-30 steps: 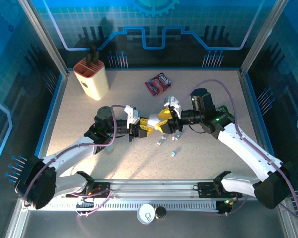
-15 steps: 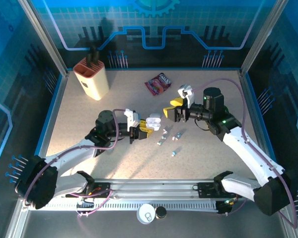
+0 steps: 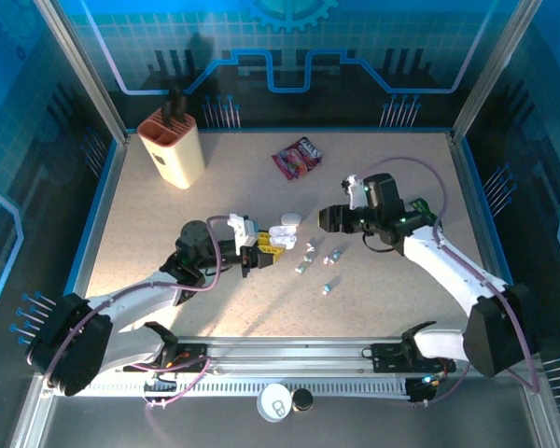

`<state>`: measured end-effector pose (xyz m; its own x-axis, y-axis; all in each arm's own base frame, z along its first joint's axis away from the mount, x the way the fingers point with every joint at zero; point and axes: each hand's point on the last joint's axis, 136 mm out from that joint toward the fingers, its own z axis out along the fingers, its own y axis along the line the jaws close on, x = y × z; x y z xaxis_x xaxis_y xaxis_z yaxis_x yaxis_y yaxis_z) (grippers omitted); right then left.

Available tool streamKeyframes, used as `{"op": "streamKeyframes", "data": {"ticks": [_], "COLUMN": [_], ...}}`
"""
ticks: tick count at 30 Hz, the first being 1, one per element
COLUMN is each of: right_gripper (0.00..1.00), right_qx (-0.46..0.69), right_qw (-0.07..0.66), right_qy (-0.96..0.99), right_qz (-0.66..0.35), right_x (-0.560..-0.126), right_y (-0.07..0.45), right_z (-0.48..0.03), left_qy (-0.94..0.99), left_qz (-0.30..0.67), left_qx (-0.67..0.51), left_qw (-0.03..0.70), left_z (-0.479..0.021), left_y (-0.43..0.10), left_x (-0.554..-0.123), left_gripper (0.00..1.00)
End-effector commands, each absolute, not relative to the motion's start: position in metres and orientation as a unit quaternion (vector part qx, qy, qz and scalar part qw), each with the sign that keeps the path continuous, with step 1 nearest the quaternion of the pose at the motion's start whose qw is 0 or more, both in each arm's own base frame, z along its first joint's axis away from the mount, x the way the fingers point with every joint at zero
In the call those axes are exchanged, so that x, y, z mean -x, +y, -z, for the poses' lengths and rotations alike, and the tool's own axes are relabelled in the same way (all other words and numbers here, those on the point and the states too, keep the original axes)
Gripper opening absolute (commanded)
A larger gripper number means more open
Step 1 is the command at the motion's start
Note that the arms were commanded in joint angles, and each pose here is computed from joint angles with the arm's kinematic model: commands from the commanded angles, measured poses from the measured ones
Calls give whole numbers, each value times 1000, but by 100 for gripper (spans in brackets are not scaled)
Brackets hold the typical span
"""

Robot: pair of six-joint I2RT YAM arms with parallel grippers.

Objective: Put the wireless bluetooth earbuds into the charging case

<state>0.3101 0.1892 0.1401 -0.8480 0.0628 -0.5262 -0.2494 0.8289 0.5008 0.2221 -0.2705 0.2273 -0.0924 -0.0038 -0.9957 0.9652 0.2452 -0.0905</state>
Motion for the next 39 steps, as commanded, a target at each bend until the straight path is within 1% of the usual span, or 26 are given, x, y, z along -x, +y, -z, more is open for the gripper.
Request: {"op": "streamKeyframes", "data": {"ticks": [1,6,10,14,23,31,39], "right_gripper": [60,56,54,52,53,52,42], "right_qx": [-10,0,44,77,110,117,130], "right_qw": [236,209,184,142,102,78,66], "right_qy": [926,937,950,960,969,972,974], "right_qz": [-294,-279,-247,-230,-197,-187,-175], "right_x": [-305,-299,-297,-294,-298,-285,-276], "right_y": [197,205,203,204,206,200,194], "right_z": [-109,-78,-64,-48,-30,-23,-22], "left_qy": [548,539,538,537,539,542,543], "left_qz": [436,431,434,441,444,446,448], "left_qx": [-426,-424,-429,-433,-437,-438,-439], "left_qw": [573,587,582,574,567,561,559], "left_z": [-238,-239,-238,-236,-233,-230,-229], "left_y": [-268,-266,-267,-268,-270,-271,-272], "left_x": [-218,-217,-215,-213,-212,-213,-214], "left_gripper": [14,15,15,15,15,14,14]}}
